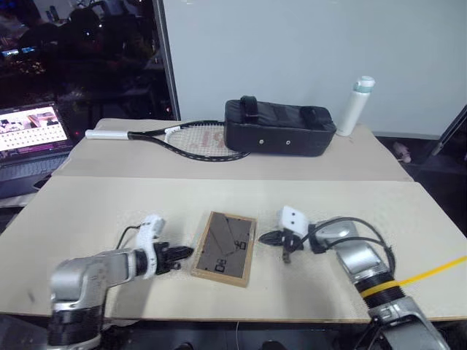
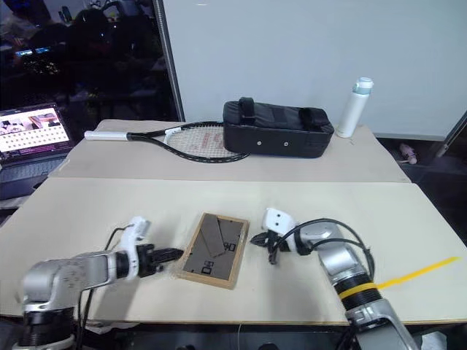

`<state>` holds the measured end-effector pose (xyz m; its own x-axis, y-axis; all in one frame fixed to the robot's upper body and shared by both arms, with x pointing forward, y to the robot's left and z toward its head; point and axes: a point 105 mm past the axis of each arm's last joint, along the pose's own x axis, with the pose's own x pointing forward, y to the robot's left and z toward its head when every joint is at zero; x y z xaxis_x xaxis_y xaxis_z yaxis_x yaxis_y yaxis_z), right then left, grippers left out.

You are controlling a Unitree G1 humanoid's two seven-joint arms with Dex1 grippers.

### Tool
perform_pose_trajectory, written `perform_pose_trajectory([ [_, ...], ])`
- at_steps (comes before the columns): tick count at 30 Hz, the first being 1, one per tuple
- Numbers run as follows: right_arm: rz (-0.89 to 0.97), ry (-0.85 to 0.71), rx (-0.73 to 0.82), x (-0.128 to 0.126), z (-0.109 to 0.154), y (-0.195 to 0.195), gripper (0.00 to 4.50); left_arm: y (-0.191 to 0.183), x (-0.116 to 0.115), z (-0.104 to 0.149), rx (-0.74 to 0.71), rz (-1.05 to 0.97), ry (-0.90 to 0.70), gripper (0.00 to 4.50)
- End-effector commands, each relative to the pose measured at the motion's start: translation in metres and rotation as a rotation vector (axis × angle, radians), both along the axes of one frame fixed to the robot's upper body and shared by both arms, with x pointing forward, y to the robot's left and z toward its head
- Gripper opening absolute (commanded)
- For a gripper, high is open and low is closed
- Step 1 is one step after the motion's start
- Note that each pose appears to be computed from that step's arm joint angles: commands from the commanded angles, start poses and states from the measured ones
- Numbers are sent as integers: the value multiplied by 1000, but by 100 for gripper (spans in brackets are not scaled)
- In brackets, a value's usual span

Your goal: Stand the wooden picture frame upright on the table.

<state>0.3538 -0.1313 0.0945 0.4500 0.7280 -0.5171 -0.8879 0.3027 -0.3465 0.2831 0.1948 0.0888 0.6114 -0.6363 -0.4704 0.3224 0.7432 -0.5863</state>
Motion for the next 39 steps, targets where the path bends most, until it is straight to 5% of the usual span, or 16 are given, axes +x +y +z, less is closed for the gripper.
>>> perform_pose_trajectory([
  [1,-82,1,-29,7,-4,-29,1,2,-5,34,-236,-38,-11,26],
  [7,-14,5,9,-4,2,-25,0,-17,-2,28,-423,-91,117,207],
  [14,80,40,-38,-32,-8,-26,0,-43,2,-4,-381,-102,304,440],
  [28,103,38,-14,-45,-6,2,0,-101,-36,-12,-392,-380,434,440],
  [39,78,87,15,-59,-12,17,0,-128,-28,-7,-474,-377,437,440],
])
